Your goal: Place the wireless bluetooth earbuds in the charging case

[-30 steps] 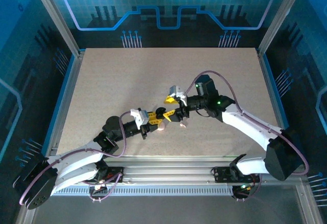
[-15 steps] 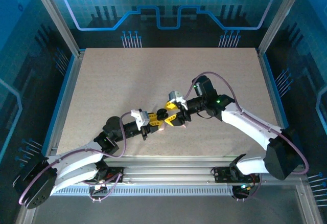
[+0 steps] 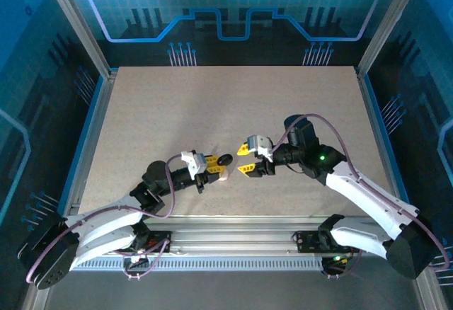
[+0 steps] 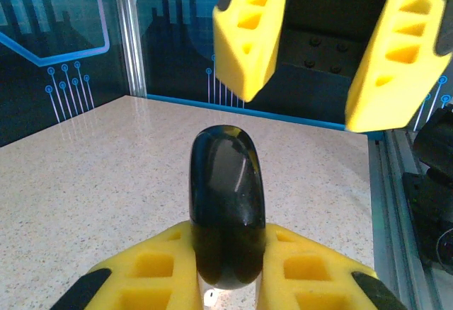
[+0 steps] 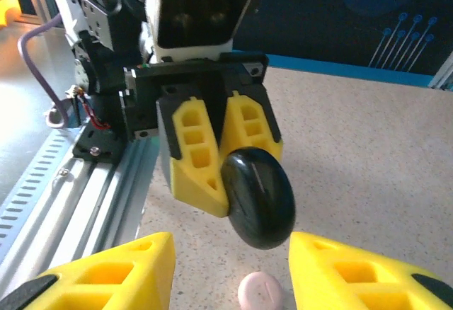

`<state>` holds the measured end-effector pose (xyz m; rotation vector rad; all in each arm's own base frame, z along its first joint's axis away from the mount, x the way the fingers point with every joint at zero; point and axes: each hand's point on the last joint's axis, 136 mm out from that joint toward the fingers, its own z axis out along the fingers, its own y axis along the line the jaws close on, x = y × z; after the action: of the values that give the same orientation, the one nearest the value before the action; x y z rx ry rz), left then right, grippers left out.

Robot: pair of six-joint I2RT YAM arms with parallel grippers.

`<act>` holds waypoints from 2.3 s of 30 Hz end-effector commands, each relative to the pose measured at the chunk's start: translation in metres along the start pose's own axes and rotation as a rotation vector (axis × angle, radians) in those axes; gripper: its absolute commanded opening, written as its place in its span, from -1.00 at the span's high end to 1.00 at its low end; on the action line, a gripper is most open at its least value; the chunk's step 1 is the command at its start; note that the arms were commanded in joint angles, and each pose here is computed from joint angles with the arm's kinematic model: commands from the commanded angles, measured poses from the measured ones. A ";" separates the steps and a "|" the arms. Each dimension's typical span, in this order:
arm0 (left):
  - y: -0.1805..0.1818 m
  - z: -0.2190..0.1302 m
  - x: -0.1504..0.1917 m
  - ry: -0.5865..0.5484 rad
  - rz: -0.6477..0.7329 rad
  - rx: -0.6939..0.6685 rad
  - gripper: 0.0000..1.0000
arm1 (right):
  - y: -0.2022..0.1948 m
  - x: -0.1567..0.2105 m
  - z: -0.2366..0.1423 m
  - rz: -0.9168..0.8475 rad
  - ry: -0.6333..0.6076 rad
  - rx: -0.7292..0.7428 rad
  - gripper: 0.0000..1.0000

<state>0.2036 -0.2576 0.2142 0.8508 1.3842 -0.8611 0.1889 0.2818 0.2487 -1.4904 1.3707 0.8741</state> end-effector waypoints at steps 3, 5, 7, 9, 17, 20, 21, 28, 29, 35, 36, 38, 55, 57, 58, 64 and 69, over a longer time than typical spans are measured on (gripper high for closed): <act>-0.004 0.002 -0.025 -0.071 0.047 0.020 0.85 | -0.014 0.001 0.009 -0.023 0.019 0.018 0.08; -0.004 0.002 -0.025 -0.071 0.048 0.021 0.84 | -0.011 0.004 0.013 -0.018 0.017 -0.009 0.08; -0.004 0.001 -0.025 -0.070 0.047 0.021 0.84 | -0.013 -0.006 0.014 -0.039 -0.001 -0.019 0.08; -0.005 0.001 -0.025 -0.069 0.048 0.024 0.84 | -0.013 -0.007 0.017 -0.042 -0.006 -0.036 0.09; -0.008 0.002 -0.027 -0.077 0.054 0.039 0.84 | -0.008 -0.010 0.028 -0.045 -0.015 -0.120 0.24; -0.009 0.002 -0.027 -0.076 0.054 0.042 0.84 | -0.006 -0.010 0.032 -0.045 -0.013 -0.148 0.29; -0.009 0.002 -0.026 -0.074 0.054 0.040 0.84 | -0.005 -0.010 0.033 -0.045 -0.011 -0.158 0.32; -0.005 0.002 -0.026 -0.072 0.058 0.023 0.82 | 0.000 -0.005 0.036 -0.050 0.004 -0.204 0.82; -0.005 0.002 -0.025 -0.071 0.057 0.021 0.81 | 0.001 -0.005 0.035 -0.050 0.007 -0.204 0.85; 0.003 0.002 -0.021 -0.058 0.055 -0.027 0.17 | -0.006 0.004 0.028 -0.022 0.052 -0.162 0.87; 0.006 0.001 -0.020 -0.056 0.054 -0.048 -0.12 | -0.011 0.010 0.025 -0.008 0.084 -0.134 0.88; 0.018 -0.003 -0.016 -0.053 0.049 -0.123 -0.50 | -0.021 0.026 0.018 0.024 0.187 -0.074 0.90; 0.076 -0.018 0.018 0.297 -0.256 -0.488 -0.43 | -0.113 0.170 -0.072 0.767 0.597 0.206 0.83; 0.074 -0.019 0.028 0.365 -0.320 -0.496 -0.39 | -0.114 0.189 -0.081 0.855 0.633 0.205 0.83; 0.074 -0.020 0.033 0.397 -0.358 -0.512 -0.38 | -0.114 0.200 -0.086 0.895 0.658 0.208 0.82; 0.070 -0.022 0.072 0.607 -0.536 -0.568 -0.27 | -0.108 0.246 -0.101 1.031 0.733 0.181 0.80; 0.064 -0.017 0.090 0.718 -0.622 -0.577 -0.20 | -0.110 0.266 -0.102 1.118 0.719 0.141 0.78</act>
<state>0.2644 -0.2159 0.1344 0.3190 2.3325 -0.5367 0.3256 0.0931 0.0519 -0.8750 2.8305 0.7713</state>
